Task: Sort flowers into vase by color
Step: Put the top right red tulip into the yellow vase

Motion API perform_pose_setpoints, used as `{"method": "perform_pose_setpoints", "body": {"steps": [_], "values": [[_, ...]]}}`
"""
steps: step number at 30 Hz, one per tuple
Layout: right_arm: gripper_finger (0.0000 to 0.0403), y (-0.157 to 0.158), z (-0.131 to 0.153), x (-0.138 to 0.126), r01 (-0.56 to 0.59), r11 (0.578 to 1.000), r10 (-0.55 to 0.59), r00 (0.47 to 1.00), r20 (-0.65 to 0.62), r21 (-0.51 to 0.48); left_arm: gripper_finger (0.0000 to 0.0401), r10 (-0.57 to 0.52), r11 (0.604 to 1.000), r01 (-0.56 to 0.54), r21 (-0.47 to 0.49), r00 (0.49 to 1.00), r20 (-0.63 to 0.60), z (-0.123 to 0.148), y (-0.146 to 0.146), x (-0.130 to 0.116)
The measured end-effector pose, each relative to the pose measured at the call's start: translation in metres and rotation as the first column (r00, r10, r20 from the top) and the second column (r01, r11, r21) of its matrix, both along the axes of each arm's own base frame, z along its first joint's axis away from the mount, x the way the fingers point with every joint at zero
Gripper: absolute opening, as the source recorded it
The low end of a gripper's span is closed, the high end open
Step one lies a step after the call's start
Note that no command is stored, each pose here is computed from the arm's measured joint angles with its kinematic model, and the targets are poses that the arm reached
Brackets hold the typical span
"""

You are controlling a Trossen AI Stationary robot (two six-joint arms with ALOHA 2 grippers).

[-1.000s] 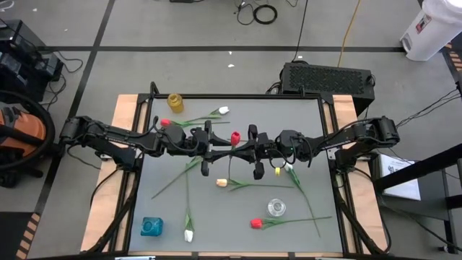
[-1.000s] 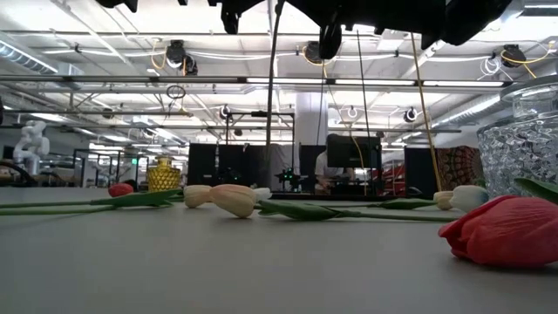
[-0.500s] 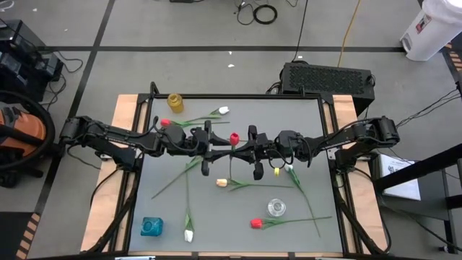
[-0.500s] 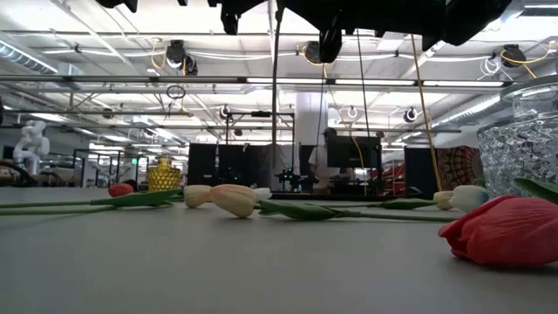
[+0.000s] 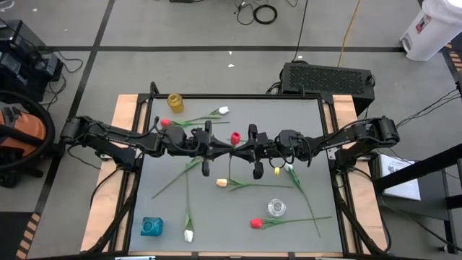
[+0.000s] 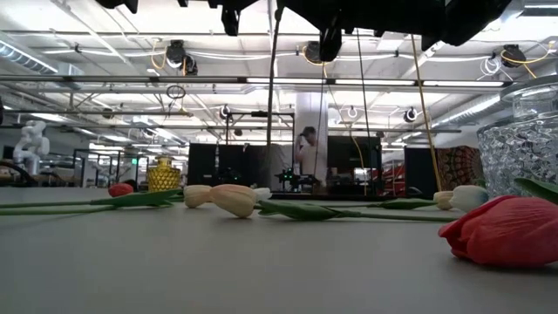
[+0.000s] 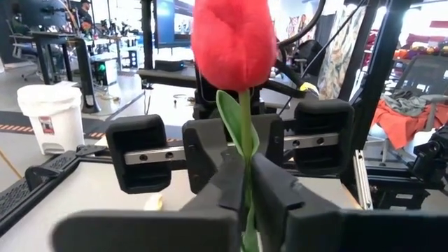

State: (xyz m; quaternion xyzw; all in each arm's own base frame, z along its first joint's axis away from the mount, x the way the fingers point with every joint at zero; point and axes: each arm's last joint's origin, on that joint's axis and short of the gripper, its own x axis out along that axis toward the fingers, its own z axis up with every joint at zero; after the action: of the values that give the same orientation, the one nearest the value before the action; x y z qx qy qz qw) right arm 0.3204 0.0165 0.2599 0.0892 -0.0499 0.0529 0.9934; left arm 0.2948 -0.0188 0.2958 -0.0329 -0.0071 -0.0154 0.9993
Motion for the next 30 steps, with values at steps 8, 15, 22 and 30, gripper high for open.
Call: {"method": "perform_pose_setpoints", "body": {"steps": [8, 15, 22, 30], "values": [[0.0000, 0.0001, -0.0001, 0.0000, 0.000, 1.000, 0.000, 1.000, 0.000, -0.008, 0.0004, 0.000, 1.000, 0.000, 0.000, 1.000, -0.002, -0.0002, 0.0000, 0.0000], [0.0000, 0.0001, -0.0008, 0.0001, 0.000, 1.000, 0.000, 1.000, -0.007, -0.016, 0.0002, 0.000, 1.000, 0.000, 0.000, 1.000, -0.006, -0.0006, 0.0000, 0.0000], [0.0022, -0.0001, -0.0018, 0.0003, 0.024, 1.000, -0.024, 1.000, -0.017, -0.019, 0.0001, 0.003, 1.000, -0.003, 0.003, 1.000, -0.024, -0.0023, 0.0005, 0.0000], [0.0092, -0.0007, -0.0022, 0.0004, 0.048, 0.997, -0.050, 0.999, -0.019, -0.057, 0.0000, 0.038, 0.999, -0.036, 0.028, 0.997, -0.068, -0.0069, 0.0013, 0.0001]]}}
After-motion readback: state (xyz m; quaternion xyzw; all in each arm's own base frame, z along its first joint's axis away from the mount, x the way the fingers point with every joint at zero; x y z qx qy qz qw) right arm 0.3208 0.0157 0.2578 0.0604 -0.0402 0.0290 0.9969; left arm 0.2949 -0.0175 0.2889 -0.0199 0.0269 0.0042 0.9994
